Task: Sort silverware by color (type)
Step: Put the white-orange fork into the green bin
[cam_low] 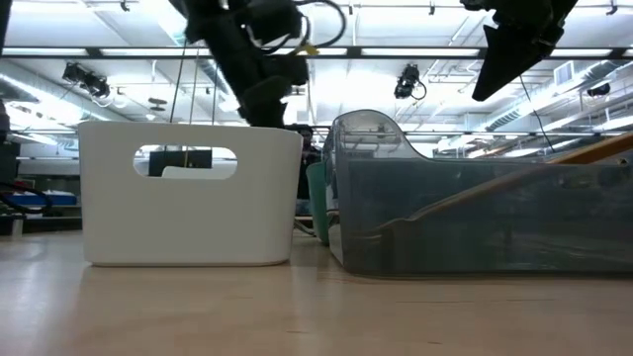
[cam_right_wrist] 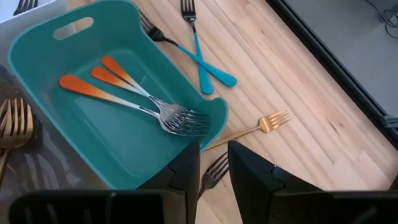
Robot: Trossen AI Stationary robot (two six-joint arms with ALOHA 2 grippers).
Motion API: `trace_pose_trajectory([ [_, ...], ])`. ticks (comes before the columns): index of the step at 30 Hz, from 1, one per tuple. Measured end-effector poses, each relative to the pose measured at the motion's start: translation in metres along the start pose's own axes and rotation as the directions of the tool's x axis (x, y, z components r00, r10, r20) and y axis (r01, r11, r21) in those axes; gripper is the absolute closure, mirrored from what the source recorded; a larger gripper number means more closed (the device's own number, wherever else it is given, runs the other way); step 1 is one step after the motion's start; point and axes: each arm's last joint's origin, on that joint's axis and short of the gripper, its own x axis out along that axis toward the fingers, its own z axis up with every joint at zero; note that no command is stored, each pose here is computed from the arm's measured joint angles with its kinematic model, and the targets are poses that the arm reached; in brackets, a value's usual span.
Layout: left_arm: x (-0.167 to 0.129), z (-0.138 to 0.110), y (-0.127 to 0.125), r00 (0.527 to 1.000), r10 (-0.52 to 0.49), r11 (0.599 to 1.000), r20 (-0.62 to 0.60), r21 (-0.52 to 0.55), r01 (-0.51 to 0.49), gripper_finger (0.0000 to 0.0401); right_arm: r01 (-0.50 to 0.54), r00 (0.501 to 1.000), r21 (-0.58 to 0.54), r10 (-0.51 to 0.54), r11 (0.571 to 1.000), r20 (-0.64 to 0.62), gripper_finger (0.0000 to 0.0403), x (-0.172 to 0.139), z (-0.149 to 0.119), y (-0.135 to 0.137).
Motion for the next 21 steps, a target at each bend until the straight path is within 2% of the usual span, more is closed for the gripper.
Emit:
trace_pose_trajectory([
  [7,0.018,0.027,-0.013,1.0,-0.03,0.998,-0.004,0.046,0.03,0.0386,-0.001,1.0,-0.009,0.001,1.0,0.0,0.031,0.0,0.0,0.0],
  [21,0.033,0.077,-0.038,0.998,-0.061,0.992,0.032,0.115,0.057,0.0385,-0.033,0.998,-0.025,0.032,0.999,-0.045,0.031,0.0,-0.001,0.001],
])
